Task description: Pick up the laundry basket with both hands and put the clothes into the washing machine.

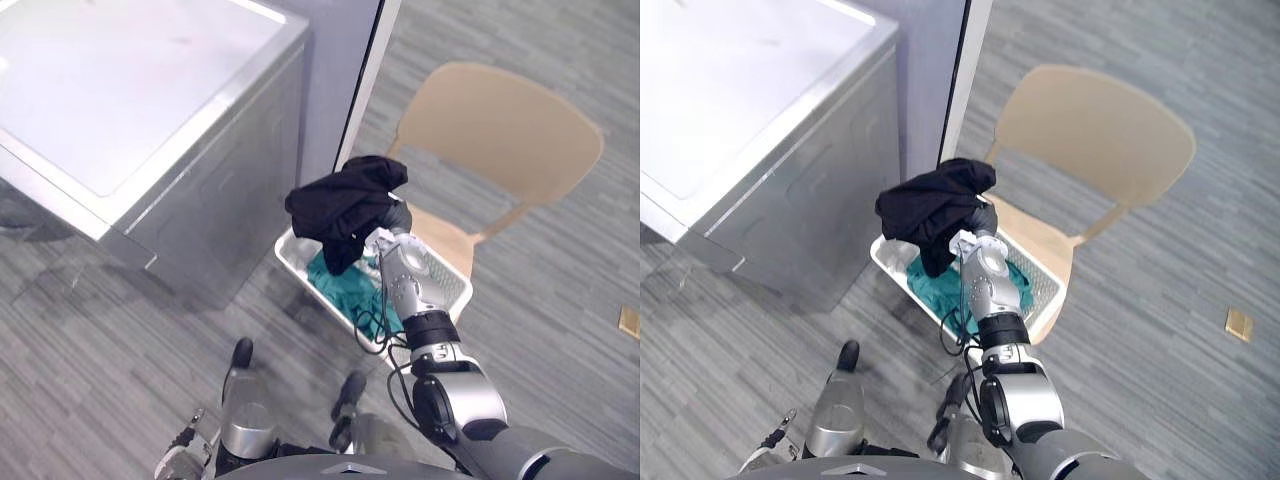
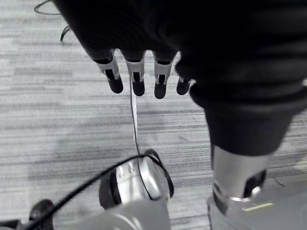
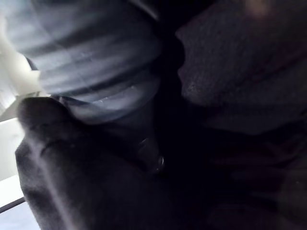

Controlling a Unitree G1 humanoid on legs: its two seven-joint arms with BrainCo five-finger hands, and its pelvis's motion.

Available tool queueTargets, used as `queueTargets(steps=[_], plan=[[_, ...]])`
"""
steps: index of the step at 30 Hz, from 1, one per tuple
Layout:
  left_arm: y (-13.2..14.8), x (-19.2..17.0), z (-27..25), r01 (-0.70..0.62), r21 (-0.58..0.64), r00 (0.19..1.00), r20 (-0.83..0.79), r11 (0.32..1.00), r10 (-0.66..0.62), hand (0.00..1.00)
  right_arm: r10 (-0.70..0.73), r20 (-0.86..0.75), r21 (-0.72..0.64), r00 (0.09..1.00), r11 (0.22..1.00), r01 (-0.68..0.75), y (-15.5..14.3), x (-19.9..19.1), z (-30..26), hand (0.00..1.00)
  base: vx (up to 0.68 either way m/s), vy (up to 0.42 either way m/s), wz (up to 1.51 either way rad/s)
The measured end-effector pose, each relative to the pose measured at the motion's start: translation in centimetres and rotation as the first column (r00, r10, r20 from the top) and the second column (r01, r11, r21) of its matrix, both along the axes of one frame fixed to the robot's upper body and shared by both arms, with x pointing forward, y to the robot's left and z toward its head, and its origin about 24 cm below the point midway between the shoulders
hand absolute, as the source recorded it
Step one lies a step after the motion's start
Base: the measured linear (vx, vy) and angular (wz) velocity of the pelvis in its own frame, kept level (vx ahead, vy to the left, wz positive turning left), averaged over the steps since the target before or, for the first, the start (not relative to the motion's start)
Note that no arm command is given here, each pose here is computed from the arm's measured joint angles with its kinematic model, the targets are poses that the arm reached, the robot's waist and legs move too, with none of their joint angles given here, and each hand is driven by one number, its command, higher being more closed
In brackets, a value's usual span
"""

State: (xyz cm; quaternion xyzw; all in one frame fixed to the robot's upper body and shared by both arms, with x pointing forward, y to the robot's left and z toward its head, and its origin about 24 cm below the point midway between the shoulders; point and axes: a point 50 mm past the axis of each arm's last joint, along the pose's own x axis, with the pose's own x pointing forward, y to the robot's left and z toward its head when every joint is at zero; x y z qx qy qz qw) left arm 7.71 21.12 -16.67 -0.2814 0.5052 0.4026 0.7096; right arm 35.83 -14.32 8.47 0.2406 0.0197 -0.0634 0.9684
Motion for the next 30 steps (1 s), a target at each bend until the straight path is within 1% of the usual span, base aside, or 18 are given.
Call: queueTargets(steps=[5,7,9,11,12,13,14,15,16,18,20,22,23,24,25,26,27,30], plan=[[2.5,-0.6,0.8,-0.246,0.055,0.968,0.057,0.968,0.243,0.00,0.019,0.026,-0.001,0.999,1.000,-0.019,-0.4,-0.6,0.0,1.00,0.09,0.039,0.12],[5.2,-1.1,2.2,-0.416,0.131,0.906,0.141,0.900,0.399,0.00,0.032,0.048,0.011,0.998,0.999,-0.032,-0.4,-1.2,0.0,1.00,0.00,0.038,0.05],[7.6,-1.8,3.7,-0.503,0.215,0.861,0.211,0.837,0.463,0.00,0.046,0.050,0.037,0.998,0.998,-0.048,-0.2,-1.6,-0.4,1.00,0.00,0.016,0.00],[11.5,-2.4,7.4,-0.614,0.363,0.787,0.343,0.701,0.512,0.00,0.043,0.033,0.044,0.999,0.998,-0.045,-0.4,-2.6,-1.5,1.00,0.00,0.000,0.00],[12.4,-2.6,8.5,-0.639,0.399,0.768,0.381,0.658,0.514,0.00,0.043,0.027,0.046,0.999,0.998,-0.044,-0.4,-2.7,-1.7,1.00,0.00,0.000,0.00],[13.9,-2.8,11.0,-0.676,0.460,0.736,0.456,0.576,0.500,0.00,0.040,0.024,0.049,0.999,0.998,-0.041,-0.6,-3.0,-1.9,1.00,0.00,0.024,-0.04],[14.8,-2.8,12.8,-0.697,0.497,0.716,0.509,0.517,0.477,0.00,0.037,0.032,0.048,0.999,0.998,-0.039,-0.7,-3.3,-1.8,1.00,-0.01,0.028,-0.05],[15.8,-2.7,15.5,-0.724,0.538,0.689,0.574,0.431,0.443,0.00,0.038,0.033,0.044,0.999,0.998,-0.039,-0.8,-3.4,-1.9,1.00,-0.01,0.020,-0.04],[16.1,-2.6,16.7,-0.734,0.555,0.679,0.601,0.391,0.421,0.00,0.039,0.035,0.041,0.999,0.998,-0.040,-0.8,-3.5,-1.9,1.00,0.00,0.000,0.00],[16.7,-1.9,21.0,-0.762,0.599,0.646,0.680,0.246,0.347,0.00,0.057,0.037,0.022,0.998,0.998,-0.058,-0.7,-3.8,-1.9,1.00,0.00,0.000,0.00],[16.8,-0.9,23.5,-0.774,0.609,0.632,0.720,0.176,0.289,0.00,0.070,0.038,0.016,0.997,0.997,-0.071,-0.5,-3.8,-1.8,1.00,0.00,0.000,0.00],[16.8,0.5,25.5,-0.772,0.619,0.635,0.742,0.142,0.217,0.00,0.079,0.055,0.012,0.995,0.997,-0.080,-0.4,-4.0,-1.3,1.00,0.00,0.000,0.00],[16.7,1.6,26.8,-0.766,0.629,0.642,0.751,0.133,0.151,0.00,0.095,0.072,0.004,0.993,0.995,-0.095,-0.1,-4.0,-0.9,1.00,0.00,0.000,0.00],[16.3,3.0,28.2,-0.752,0.644,0.655,0.753,0.141,0.060,0.00,0.111,0.090,-0.002,0.990,0.994,-0.112,0.3,-4.1,-0.5,1.00,0.00,0.000,0.00],[15.9,3.9,28.9,-0.747,0.647,0.656,0.755,0.151,0.010,0.00,0.120,0.098,-0.005,0.988,0.993,-0.120,0.5,-4.1,-0.3,1.00,0.00,0.000,0.00],[14.9,5.8,30.1,-0.730,0.657,0.650,0.753,0.188,-0.106,0.00,0.143,0.117,-0.012,0.983,0.990,-0.143,1.1,-4.2,0.1,1.00,-0.02,0.021,-0.05],[13.6,7.9,31.0,-0.700,0.670,0.630,0.742,0.246,-0.229,0.00,0.171,0.131,-0.017,0.977,0.985,-0.170,1.7,-4.3,0.4,1.00,-0.02,0.023,-0.08],[10.2,11.9,31.8,-0.591,0.716,0.558,0.696,0.372,-0.452,0.00,0.227,0.163,-0.017,0.960,0.974,-0.227,3.0,-4.5,1.1,1.00,-0.03,0.022,-0.06]])
